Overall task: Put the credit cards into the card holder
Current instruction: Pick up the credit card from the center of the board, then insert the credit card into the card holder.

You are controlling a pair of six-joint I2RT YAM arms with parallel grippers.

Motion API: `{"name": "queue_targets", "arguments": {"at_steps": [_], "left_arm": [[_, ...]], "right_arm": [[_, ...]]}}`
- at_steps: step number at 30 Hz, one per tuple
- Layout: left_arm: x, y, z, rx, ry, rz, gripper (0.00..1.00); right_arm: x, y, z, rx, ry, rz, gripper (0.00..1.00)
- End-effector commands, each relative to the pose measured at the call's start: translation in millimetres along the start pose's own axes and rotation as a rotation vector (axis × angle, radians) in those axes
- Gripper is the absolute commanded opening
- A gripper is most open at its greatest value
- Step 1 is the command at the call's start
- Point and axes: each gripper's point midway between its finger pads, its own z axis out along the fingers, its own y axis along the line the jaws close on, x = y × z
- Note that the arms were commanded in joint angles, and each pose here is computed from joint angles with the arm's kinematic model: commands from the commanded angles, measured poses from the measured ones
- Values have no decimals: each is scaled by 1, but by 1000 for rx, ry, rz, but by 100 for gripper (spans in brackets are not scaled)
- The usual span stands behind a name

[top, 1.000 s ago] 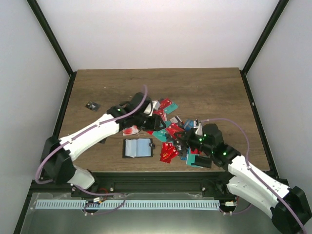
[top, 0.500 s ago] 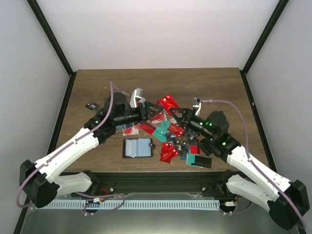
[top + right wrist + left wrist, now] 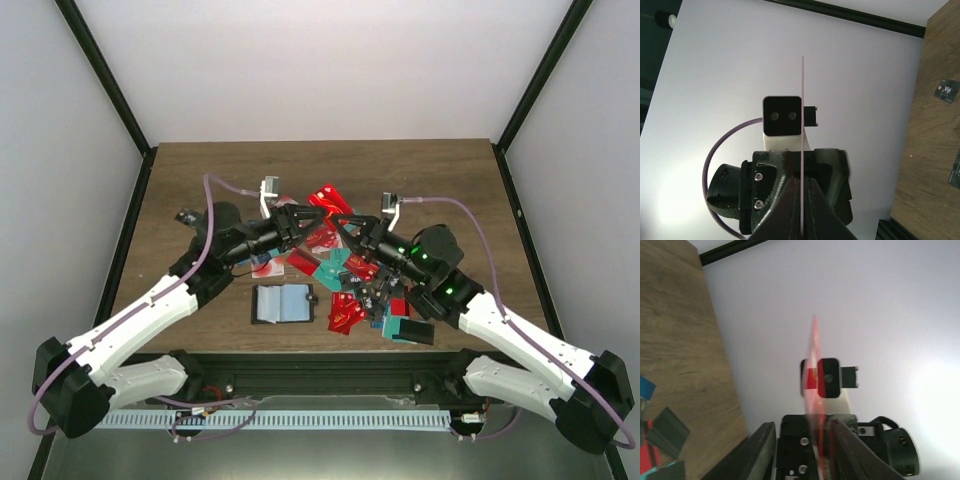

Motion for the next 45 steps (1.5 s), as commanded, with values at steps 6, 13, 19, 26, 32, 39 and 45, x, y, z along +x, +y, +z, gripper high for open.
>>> {"name": "queue_targets", "arguments": {"at_steps": [6, 13, 19, 26, 32, 39, 45], "left_arm": [[-3, -20, -13, 85, -41, -12, 25], [-2, -20, -10, 111, -39, -33, 13], [-1, -18, -10, 98, -41, -36, 4], [7, 1, -24, -25, -35, 9, 4], [27, 56, -52, -284, 22, 97, 4], [39, 119, -88, -635, 82, 140, 4], [42, 147, -118, -917, 174, 155, 4]], "right_arm": [[1, 27, 3, -67, -19, -11, 1], [4, 27, 4, -72, -13, -9, 1], [5, 23, 3, -63, -11, -4, 1], [20, -14, -3, 108, 62, -24, 48], [23, -53, -32, 260, 110, -90, 60], [25, -81, -42, 372, 284, -212, 60], [34, -94, -34, 363, 457, -222, 60]]}}
